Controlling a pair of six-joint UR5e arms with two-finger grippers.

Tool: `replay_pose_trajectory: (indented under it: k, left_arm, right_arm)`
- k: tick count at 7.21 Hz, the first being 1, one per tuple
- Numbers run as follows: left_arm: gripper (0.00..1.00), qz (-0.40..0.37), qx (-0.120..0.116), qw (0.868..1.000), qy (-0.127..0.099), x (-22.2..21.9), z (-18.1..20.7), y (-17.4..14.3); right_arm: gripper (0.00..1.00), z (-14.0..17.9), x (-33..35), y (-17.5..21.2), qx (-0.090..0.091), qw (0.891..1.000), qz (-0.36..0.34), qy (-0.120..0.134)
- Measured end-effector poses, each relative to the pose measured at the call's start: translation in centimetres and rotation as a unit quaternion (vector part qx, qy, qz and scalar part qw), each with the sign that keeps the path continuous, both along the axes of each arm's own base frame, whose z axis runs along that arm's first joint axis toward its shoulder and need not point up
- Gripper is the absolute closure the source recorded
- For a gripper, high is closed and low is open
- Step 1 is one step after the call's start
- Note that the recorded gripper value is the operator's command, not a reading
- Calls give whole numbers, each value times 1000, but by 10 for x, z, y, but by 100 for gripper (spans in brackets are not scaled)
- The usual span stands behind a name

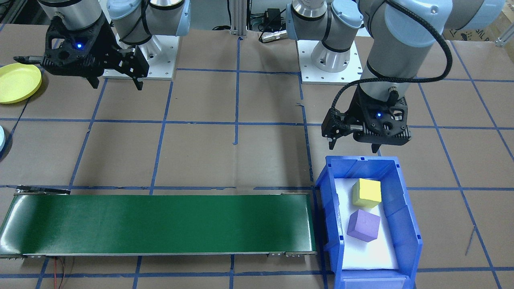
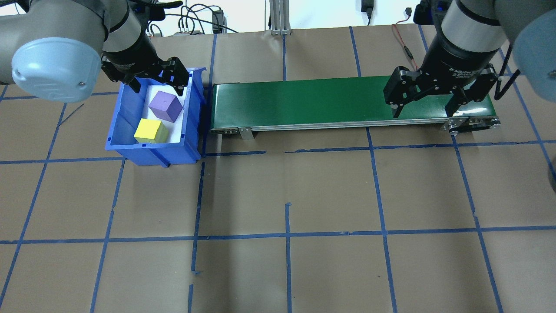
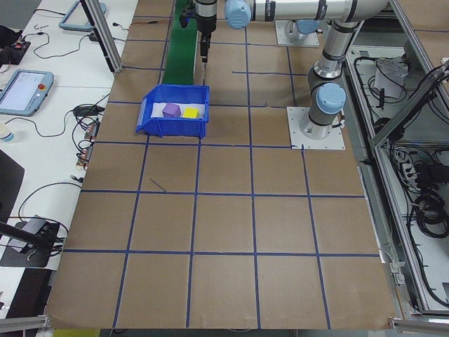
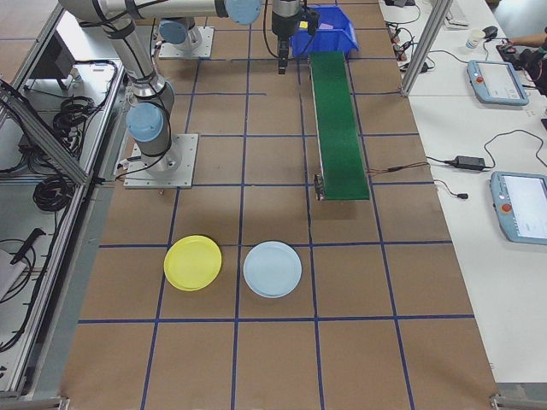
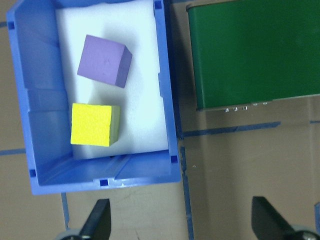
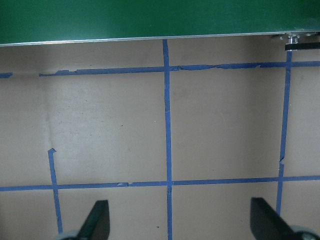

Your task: Move block left to right into plate

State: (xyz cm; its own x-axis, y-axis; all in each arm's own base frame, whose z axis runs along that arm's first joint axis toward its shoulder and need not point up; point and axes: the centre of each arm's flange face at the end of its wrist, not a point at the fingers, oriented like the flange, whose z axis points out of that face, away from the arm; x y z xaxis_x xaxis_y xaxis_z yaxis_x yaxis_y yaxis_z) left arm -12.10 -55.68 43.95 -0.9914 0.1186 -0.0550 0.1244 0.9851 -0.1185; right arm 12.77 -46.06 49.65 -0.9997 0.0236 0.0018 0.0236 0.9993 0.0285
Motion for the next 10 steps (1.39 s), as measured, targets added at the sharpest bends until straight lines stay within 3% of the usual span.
replay_pose_trajectory:
  k: [1,3,4,6,7,10]
  left_arm:
    - [0,-3,1,1000,6,23,-8,-11]
    - [0,4,11,999,40,75,-37,-38]
    - [0,3,11,999,42,86,-54,-51]
    - [0,6,13,1000,18,100,-90,-83]
    - [8,10,15,1000,12,105,-105,-99]
    - [8,32,13,999,17,96,-126,-115]
  right_arm:
    - [0,0,0,0,0,1000,0,0]
    - [0,-1,-1,-1,1,1000,1,1]
    - [0,-1,-1,-1,1,1000,1,1]
    - [0,0,-1,-1,0,1000,1,1]
    - [0,0,-1,0,0,1000,1,1]
    - [0,0,-1,0,0,1000,1,1]
